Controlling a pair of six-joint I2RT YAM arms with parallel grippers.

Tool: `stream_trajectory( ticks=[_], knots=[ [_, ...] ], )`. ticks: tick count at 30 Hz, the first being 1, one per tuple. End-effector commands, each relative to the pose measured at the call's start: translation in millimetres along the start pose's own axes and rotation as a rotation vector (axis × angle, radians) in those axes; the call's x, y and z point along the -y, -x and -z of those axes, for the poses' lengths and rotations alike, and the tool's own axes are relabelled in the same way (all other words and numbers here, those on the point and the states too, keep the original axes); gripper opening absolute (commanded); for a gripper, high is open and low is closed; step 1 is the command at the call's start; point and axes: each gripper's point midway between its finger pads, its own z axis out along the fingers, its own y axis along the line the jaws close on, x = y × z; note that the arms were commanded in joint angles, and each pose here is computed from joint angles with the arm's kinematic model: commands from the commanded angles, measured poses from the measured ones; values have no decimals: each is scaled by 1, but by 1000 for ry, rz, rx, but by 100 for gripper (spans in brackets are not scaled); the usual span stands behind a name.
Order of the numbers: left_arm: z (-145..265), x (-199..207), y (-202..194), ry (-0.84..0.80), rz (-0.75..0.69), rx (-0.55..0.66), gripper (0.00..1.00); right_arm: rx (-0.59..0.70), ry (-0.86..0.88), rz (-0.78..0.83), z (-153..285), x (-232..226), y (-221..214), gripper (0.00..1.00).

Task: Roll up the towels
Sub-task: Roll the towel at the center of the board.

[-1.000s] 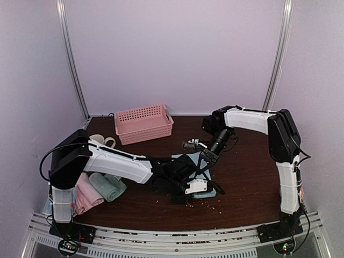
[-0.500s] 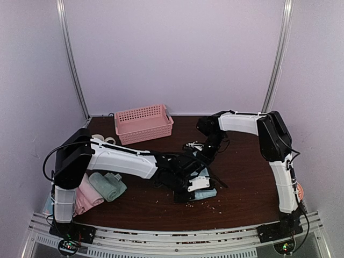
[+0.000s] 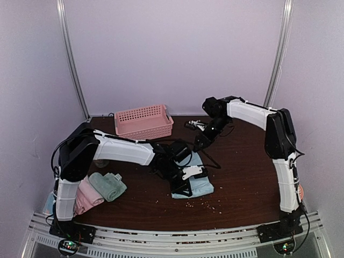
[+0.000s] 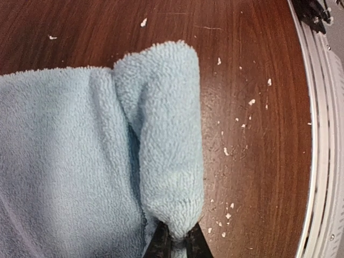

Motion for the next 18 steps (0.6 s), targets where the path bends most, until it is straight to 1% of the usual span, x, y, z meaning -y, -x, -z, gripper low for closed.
stream_trajectory(
  ticks=[1, 3, 5, 6, 7, 8, 10, 11, 13, 15, 18],
  knots=[
    [-10, 2, -12, -173, 132, 13, 0, 328, -60, 86, 142, -21, 52, 30],
    [-10, -1, -10, -238, 195, 18, 0, 395, -66, 141, 178, -37, 51, 31],
    [-7, 0, -4, -330, 264, 21, 0, 434, -99, 206, 204, -56, 44, 32],
    [-5, 2, -2, -370, 296, 24, 0, 447, -104, 225, 210, -65, 38, 33],
    [-4, 2, -1, -401, 321, 31, 0, 473, -99, 265, 221, -81, 33, 35],
    [-4, 0, -1, -427, 343, 38, 0, 495, -88, 341, 230, -99, 27, 40],
    [-3, -5, -3, -471, 401, 46, 0, 515, -40, 451, 231, -129, 8, 48],
    [-3, -6, -4, -505, 437, 45, 0, 515, -36, 499, 227, -140, -2, 50],
    [-3, -9, -7, -543, 489, 27, 0, 473, -46, 583, 206, -153, -22, 52],
    [-7, -14, -12, -516, 501, -3, 0, 371, -68, 649, 171, -157, -46, 52],
    [-10, -19, -16, -480, 508, -23, 0, 204, -90, 685, 119, -152, -78, 49]
  ],
)
